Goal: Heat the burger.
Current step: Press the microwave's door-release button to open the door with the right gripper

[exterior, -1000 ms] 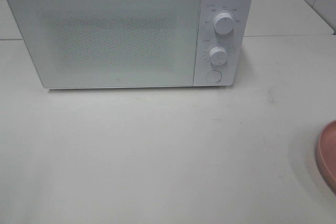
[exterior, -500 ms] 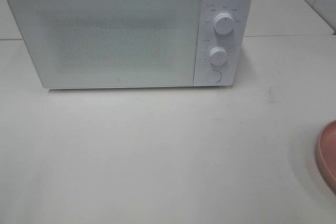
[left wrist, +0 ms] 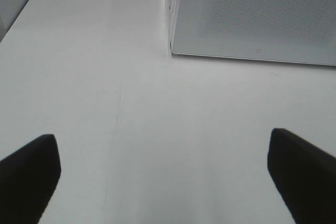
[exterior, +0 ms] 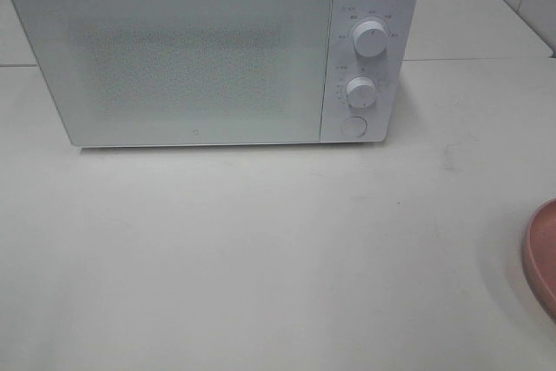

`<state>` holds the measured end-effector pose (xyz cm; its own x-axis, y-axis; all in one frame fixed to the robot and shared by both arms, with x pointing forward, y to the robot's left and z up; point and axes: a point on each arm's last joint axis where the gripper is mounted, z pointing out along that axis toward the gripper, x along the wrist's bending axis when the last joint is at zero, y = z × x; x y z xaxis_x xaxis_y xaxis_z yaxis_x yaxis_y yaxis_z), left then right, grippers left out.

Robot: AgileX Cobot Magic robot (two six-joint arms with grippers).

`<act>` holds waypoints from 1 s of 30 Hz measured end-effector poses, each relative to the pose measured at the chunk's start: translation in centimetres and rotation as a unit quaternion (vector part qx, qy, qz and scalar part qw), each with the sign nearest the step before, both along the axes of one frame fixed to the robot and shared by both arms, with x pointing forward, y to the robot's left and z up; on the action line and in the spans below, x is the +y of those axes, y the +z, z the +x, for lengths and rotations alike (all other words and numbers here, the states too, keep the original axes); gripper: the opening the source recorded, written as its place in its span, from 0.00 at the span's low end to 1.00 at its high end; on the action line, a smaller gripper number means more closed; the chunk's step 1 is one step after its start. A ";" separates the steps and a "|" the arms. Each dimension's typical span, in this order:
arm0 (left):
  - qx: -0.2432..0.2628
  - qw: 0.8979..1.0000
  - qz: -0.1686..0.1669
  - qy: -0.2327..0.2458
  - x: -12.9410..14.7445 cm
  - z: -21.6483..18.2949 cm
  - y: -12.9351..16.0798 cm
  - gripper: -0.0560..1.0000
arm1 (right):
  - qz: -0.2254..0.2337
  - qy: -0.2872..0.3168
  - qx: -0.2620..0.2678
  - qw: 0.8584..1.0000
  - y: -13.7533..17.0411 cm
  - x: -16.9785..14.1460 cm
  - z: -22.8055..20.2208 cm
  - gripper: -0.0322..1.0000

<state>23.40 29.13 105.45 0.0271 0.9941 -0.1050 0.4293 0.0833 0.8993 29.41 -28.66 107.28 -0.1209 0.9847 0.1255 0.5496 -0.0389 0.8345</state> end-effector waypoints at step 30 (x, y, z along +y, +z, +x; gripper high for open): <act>0.000 1.000 0.000 0.000 0.0 0.0 0.0 1.00 | 0.000 -0.007 0.008 1.000 -1.5 1.6 9.9 0.76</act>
